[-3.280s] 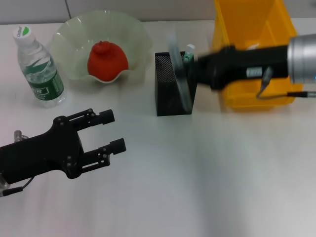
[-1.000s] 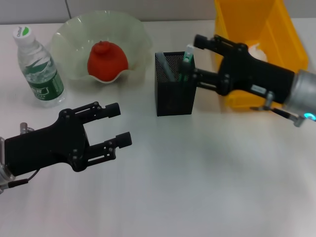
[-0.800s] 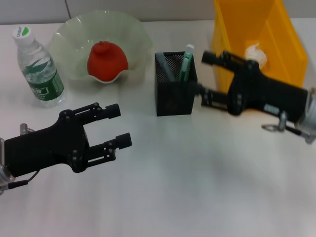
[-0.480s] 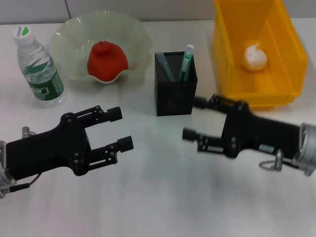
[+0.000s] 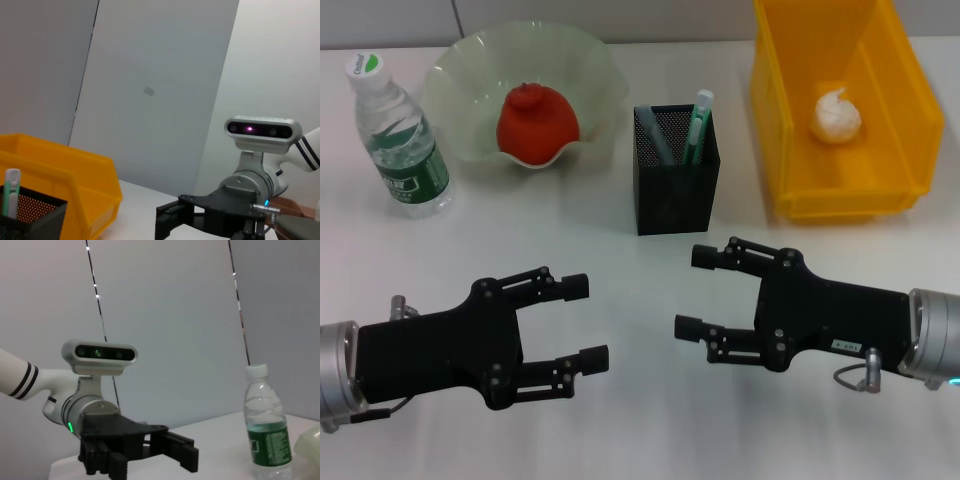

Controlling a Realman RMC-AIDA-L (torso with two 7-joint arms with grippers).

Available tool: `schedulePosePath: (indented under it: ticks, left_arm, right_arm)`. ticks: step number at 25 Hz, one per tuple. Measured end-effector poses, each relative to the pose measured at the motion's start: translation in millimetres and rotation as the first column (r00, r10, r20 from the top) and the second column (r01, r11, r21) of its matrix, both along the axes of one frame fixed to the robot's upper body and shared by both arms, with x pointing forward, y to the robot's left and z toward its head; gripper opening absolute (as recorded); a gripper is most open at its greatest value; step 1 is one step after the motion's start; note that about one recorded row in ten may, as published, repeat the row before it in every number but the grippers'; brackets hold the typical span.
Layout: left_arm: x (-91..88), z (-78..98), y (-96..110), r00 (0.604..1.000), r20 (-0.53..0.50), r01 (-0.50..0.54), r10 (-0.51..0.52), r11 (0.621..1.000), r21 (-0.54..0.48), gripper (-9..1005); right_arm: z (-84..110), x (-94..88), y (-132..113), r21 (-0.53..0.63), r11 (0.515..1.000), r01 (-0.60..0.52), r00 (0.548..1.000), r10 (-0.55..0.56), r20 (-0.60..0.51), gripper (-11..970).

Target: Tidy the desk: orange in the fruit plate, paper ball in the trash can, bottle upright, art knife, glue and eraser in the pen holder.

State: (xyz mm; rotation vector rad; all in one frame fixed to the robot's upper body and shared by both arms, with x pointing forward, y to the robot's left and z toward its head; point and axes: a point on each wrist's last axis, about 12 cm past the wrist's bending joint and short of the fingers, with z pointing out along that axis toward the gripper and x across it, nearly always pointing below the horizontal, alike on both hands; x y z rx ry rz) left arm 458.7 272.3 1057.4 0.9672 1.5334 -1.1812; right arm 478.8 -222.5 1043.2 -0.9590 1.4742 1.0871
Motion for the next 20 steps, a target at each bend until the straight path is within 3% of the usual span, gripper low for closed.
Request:
schedulePosePath:
  ticks: [20]
  left_arm:
    - [-0.7,-1.2,-1.5,1.0,-0.001,-0.016,0.016,1.0,-0.009,797]
  right_arm:
    - [-7.4,-8.1,-1.0,0.001,1.0,0.002,0.999,-0.002,-0.039,802]
